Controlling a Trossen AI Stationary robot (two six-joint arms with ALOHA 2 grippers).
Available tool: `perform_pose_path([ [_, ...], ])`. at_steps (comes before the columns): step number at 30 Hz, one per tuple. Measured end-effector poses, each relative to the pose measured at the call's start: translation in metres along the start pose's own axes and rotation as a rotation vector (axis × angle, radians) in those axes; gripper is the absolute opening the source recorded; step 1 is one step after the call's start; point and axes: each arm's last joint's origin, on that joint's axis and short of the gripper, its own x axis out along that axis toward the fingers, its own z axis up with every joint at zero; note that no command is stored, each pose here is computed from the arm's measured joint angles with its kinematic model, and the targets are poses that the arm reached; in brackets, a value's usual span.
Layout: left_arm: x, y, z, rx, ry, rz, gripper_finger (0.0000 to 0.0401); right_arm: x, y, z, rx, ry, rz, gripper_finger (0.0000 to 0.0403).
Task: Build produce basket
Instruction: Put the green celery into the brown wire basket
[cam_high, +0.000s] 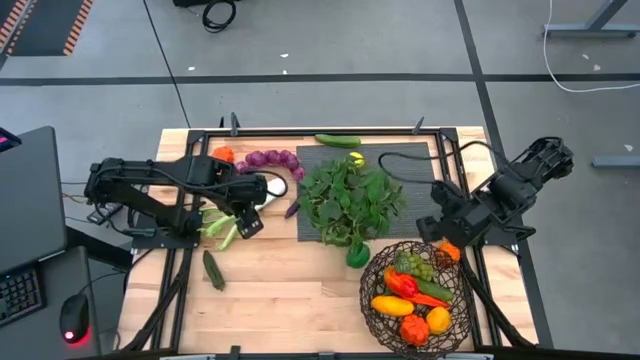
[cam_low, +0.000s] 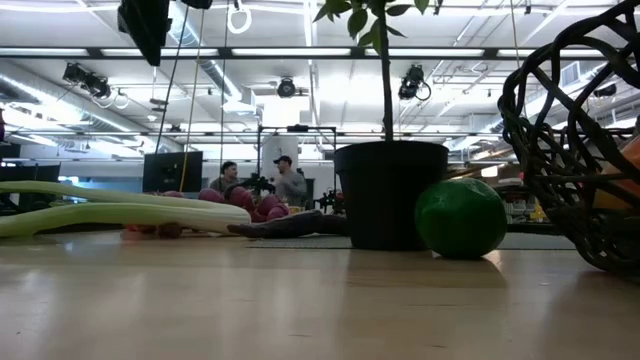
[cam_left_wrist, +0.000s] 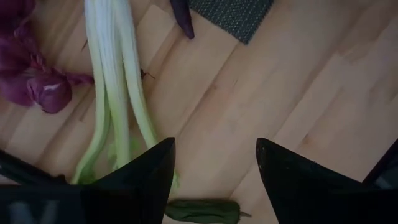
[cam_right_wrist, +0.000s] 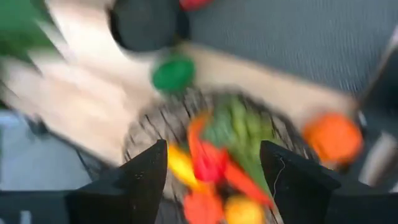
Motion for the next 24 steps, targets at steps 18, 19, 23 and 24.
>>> perform_pose_path([
  [18,0.069,0.004,-0.039,-0.4,0.226,0.162,0.0231,-0.021,0.003,0.021,-0.334,-0.617,0.212,0.0262],
  [19,0.073,0.004,-0.042,-0.413,0.239,0.171,0.0231,-0.025,0.003,0.022,-0.345,-0.639,0.236,0.0266],
  [23,0.077,0.005,-0.044,-0.411,0.249,0.184,0.0231,-0.045,0.001,0.028,-0.366,-0.672,0.385,0.0281],
  [24,0.076,0.006,-0.044,-0.392,0.241,0.189,0.0231,-0.051,-0.001,0.03,-0.368,-0.68,0.427,0.0285],
])
